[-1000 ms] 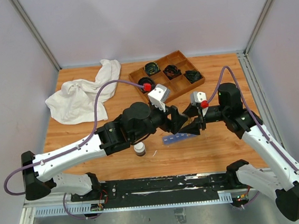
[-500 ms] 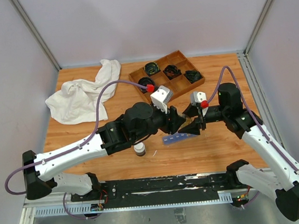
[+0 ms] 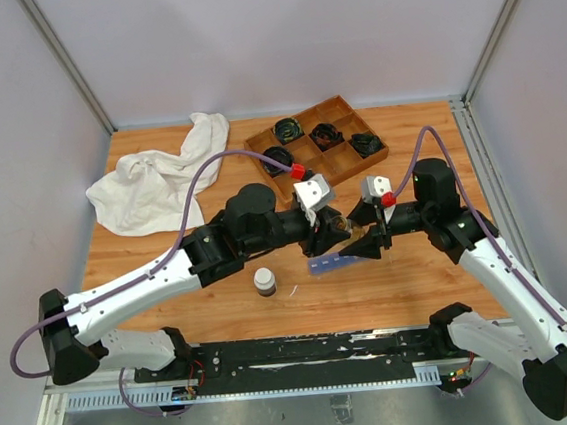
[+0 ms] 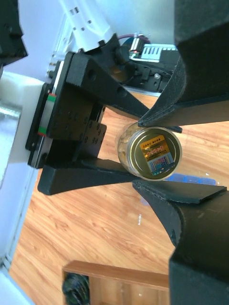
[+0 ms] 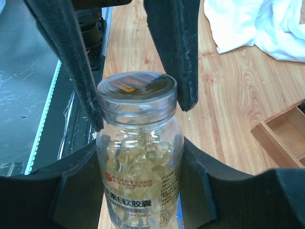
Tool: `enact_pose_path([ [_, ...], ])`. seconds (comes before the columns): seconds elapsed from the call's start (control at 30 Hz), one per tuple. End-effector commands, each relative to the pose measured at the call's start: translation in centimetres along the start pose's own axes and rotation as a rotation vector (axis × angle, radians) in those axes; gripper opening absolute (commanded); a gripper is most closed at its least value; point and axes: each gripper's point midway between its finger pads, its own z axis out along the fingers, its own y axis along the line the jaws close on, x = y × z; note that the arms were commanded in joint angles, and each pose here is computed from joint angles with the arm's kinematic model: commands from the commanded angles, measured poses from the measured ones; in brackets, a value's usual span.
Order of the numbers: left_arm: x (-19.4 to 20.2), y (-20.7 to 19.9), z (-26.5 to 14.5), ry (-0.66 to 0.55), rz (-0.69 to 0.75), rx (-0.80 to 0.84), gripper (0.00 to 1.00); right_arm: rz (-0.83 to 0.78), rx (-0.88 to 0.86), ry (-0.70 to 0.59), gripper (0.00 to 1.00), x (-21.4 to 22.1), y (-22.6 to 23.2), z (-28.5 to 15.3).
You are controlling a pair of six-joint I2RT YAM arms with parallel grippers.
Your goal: Sort the pills into containers
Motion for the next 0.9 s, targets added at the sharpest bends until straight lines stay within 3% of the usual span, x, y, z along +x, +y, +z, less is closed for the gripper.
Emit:
enact_pose_path([
  [0.0, 2.1, -3.5, -0.7, 0.037, 0.13, 0.333, 0.3, -0.072, 0.018, -0.032, 0.05, -1.7, -0.5, -0.3],
  [0.2, 2.6, -3.2, -0.5, 0.026, 0.188, 0.392, 0.35, -0.072, 0.012, -0.036, 0.05, -1.7, -0.4, -0.4],
  [0.43, 2.7, -1.7, 0.1, 0.034, 0.239, 0.36, 0.5, -0.077, 0.01, -0.039, 0.05, -1.9, -0.3, -0.4],
  [0.53, 2.0, -1.3, 0.0, 0.017, 0.231, 0.334, 0.6, -0.077, 0.009, -0.04, 0.05, -1.9, -0.3, -0.4],
  [0.7, -0.8, 0.2, -1.6, -0.112, 0.202, 0.183, 0.97, -0.078, 0.011, -0.04, 0.05, -1.9, -0.3, -0.4],
  [0.87, -1.2, -0.2, -4.0, -0.178, 0.122, 0.153, 0.99, -0.078, 0.008, -0.04, 0.06, -1.9, -0.3, -0.4],
])
